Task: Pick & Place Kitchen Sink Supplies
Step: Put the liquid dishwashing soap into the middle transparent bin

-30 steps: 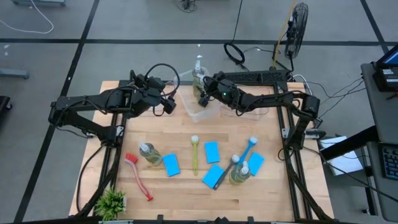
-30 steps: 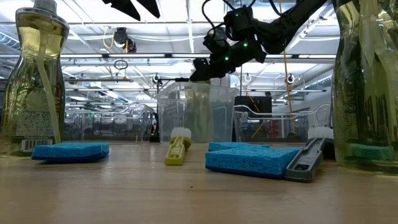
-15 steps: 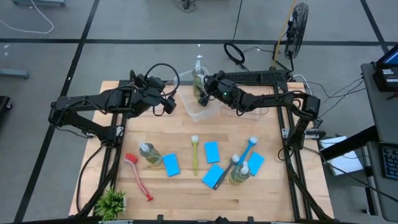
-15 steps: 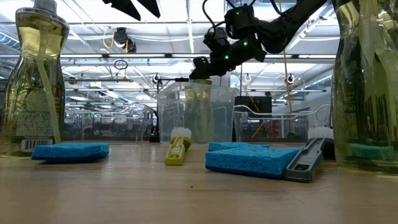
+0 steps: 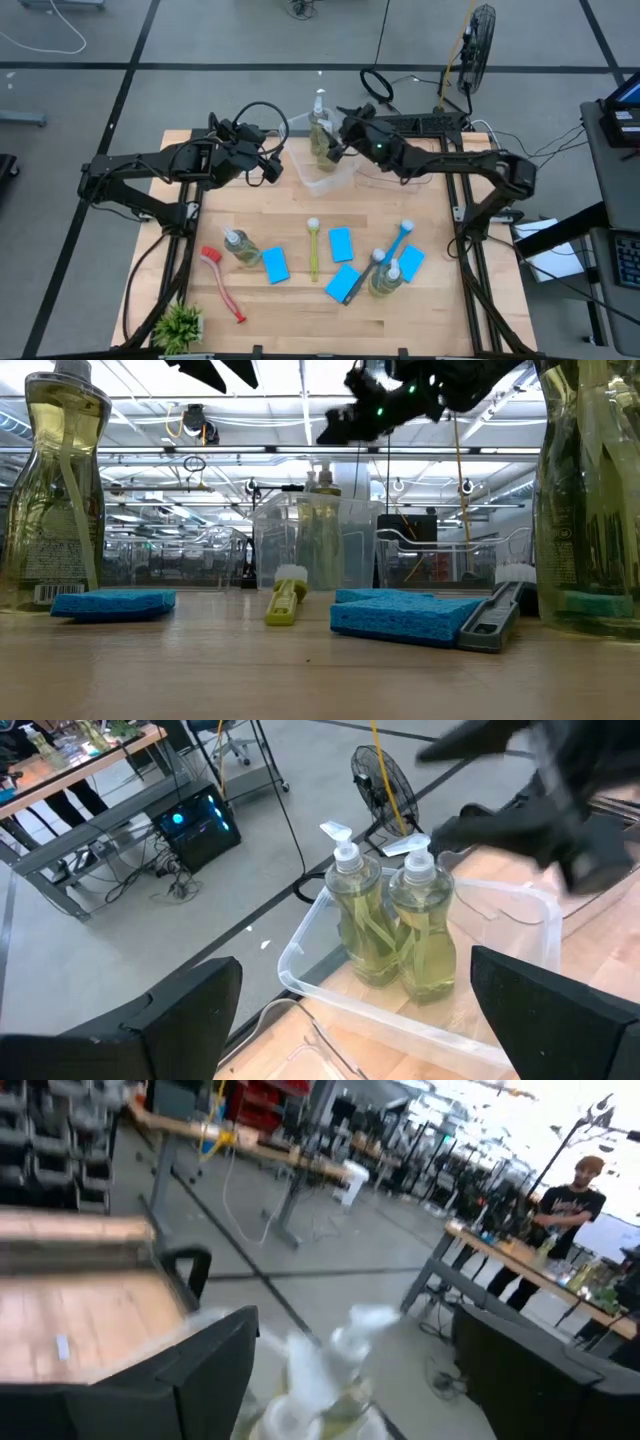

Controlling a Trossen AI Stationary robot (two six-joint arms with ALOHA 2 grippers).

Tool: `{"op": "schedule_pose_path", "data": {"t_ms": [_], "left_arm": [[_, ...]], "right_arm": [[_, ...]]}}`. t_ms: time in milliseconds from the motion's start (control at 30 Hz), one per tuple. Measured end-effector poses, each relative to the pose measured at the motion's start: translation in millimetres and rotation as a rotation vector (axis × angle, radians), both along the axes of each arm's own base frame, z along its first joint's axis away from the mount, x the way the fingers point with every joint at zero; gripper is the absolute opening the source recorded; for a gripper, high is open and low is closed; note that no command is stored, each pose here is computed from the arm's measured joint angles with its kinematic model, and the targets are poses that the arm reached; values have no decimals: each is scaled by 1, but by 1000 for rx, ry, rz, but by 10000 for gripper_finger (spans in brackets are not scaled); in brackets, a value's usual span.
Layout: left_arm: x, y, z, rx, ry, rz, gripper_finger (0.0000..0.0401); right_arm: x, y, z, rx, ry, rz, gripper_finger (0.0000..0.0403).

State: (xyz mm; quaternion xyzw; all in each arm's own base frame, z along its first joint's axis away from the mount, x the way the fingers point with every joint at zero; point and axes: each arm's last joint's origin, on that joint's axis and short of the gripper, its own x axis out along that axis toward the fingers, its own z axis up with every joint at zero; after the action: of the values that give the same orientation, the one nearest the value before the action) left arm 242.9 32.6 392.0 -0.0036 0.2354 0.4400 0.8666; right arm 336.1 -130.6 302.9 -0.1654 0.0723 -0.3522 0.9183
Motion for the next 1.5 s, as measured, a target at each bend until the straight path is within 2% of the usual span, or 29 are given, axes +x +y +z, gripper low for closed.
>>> {"op": "schedule_pose_path", "data": {"t_ms": [200, 400, 467, 667, 867, 1000, 1133, 1300, 1500], "left_arm": [[2, -5, 0, -29, -9, -54, 392], [4, -12, 0, -73, -20, -136, 392], [4, -14, 0, -74, -20, -144, 392], [5, -16, 0, -74, -23, -156, 392], [5, -17, 0, -74, -23, -157, 392], [5, -17, 0, -90, -46, -145, 392], [5, -18, 0, -127, -89, -124, 392], [6, -21, 0, -169, -104, -156, 392], [6, -26, 0, -209, -146, -149, 392]], "right_arm": [[-33, 28, 44, 26, -49, 50, 314], [-82, 64, 70, 80, 57, 128, 314], [-100, 78, 75, 124, 86, 211, 314], [-152, 116, 80, 437, 141, 597, 313], [-190, 140, 79, 697, 211, 820, 313], [-203, 152, 75, 829, 287, 910, 313], [-211, 161, 66, 902, 418, 946, 313], [-220, 171, 56, 928, 568, 964, 313], [-213, 181, 30, 915, 576, 1027, 313]]}}
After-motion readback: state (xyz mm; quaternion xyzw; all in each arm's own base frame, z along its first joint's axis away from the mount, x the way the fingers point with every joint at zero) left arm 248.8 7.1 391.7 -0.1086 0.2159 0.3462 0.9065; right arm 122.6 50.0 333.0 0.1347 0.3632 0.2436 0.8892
